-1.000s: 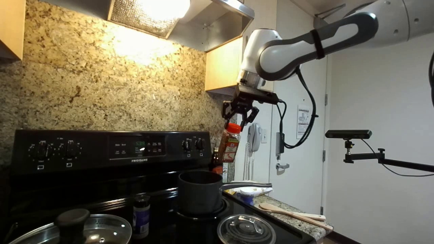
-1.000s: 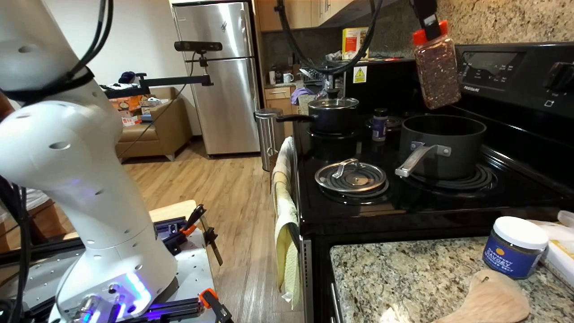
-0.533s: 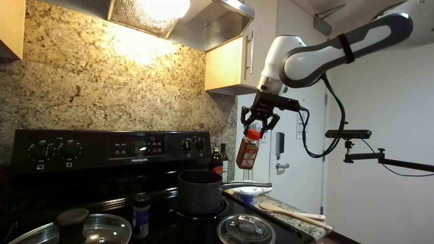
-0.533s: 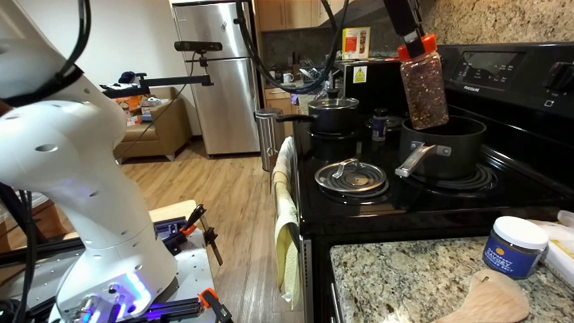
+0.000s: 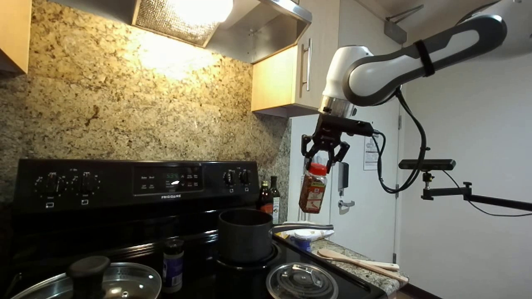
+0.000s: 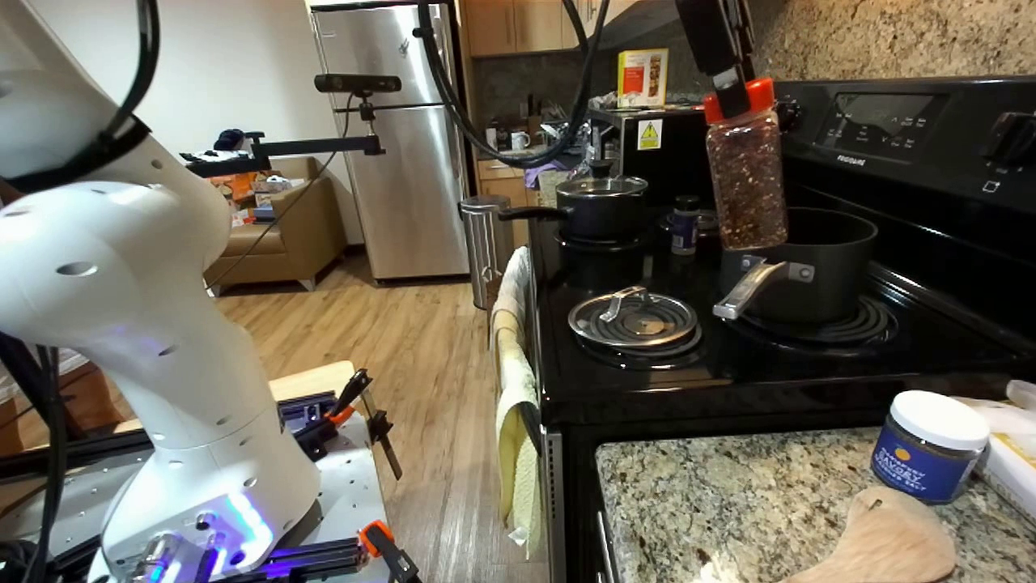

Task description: Remove the bottle from the pot and put it on the counter to the right

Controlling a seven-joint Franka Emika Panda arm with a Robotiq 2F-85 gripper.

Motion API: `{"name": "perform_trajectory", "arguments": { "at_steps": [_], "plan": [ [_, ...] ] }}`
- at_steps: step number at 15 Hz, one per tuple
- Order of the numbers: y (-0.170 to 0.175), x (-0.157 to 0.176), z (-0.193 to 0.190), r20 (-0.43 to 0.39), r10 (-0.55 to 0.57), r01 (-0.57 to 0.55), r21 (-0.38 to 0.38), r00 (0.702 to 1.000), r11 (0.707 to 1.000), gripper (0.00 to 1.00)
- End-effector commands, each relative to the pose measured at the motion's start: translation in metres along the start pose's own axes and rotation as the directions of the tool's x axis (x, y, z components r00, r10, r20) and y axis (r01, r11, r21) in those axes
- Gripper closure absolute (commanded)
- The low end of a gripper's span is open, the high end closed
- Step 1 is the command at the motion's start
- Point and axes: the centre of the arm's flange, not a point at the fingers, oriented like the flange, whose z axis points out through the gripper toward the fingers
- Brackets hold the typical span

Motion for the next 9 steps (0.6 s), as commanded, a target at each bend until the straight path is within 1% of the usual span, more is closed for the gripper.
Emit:
{"name": "perform_trajectory", "arguments": {
  "at_steps": [1,5,7,9],
  "plan": [
    [0.04,0.016,-0.015,0.019,0.084,-0.084,-0.014,0.996,0.996,0.64],
    [0.087,0.034,-0.023,0.02,0.153,-0.153,0.009,0.988,0.988,0.64],
    [0.112,0.041,-0.016,0.026,0.183,-0.183,0.022,0.983,0.983,0.64],
    [0.132,0.045,-0.002,0.047,0.196,-0.197,0.008,0.979,0.98,0.64]
  ]
}}
